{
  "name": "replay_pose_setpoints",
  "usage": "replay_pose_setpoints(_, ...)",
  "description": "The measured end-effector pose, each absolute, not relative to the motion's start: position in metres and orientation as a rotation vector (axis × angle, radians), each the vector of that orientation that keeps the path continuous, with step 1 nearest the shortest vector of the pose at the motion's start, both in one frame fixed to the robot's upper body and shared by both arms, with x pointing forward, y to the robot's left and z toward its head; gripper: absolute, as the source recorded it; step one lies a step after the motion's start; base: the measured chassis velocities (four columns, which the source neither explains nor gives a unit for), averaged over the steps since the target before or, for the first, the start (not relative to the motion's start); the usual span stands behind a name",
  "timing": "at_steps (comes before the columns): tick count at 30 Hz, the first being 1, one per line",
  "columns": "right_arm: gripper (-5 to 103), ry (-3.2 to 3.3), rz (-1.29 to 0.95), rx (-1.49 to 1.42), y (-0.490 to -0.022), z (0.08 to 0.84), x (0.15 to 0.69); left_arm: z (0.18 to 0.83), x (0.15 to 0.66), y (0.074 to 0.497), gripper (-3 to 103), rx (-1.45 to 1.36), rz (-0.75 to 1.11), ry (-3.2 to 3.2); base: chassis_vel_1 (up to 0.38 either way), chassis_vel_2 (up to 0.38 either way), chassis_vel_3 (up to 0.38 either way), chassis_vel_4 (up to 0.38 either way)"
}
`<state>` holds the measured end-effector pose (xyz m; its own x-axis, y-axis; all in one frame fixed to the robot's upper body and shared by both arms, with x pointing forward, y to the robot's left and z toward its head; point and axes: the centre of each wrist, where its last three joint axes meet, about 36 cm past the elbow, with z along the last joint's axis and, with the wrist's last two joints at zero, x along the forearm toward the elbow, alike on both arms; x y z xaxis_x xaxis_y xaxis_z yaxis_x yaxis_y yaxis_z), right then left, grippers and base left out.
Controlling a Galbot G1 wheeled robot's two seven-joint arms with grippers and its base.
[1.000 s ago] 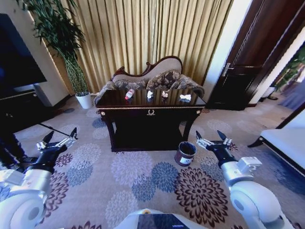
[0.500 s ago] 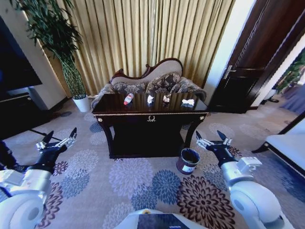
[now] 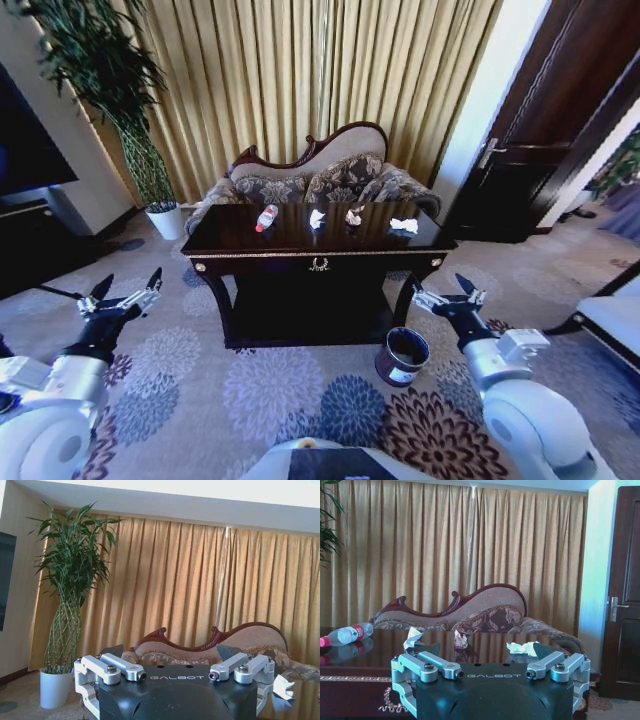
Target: Move to the front of the table and place the trash on the table into the trash bin.
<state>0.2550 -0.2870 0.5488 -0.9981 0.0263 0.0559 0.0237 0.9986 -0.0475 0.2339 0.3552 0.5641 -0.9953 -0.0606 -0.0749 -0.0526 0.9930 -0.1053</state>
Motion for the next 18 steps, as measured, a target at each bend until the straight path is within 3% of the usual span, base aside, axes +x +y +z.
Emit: replay_pose_setpoints(18, 100, -3.082, 0.063, -0.035, -0.2857, 0.5479, 0.2548, 0.5644, 0.2346, 0.3554, 100, -0.080, -0.154, 3.057, -0.171, 0.174, 0.183, -0.170)
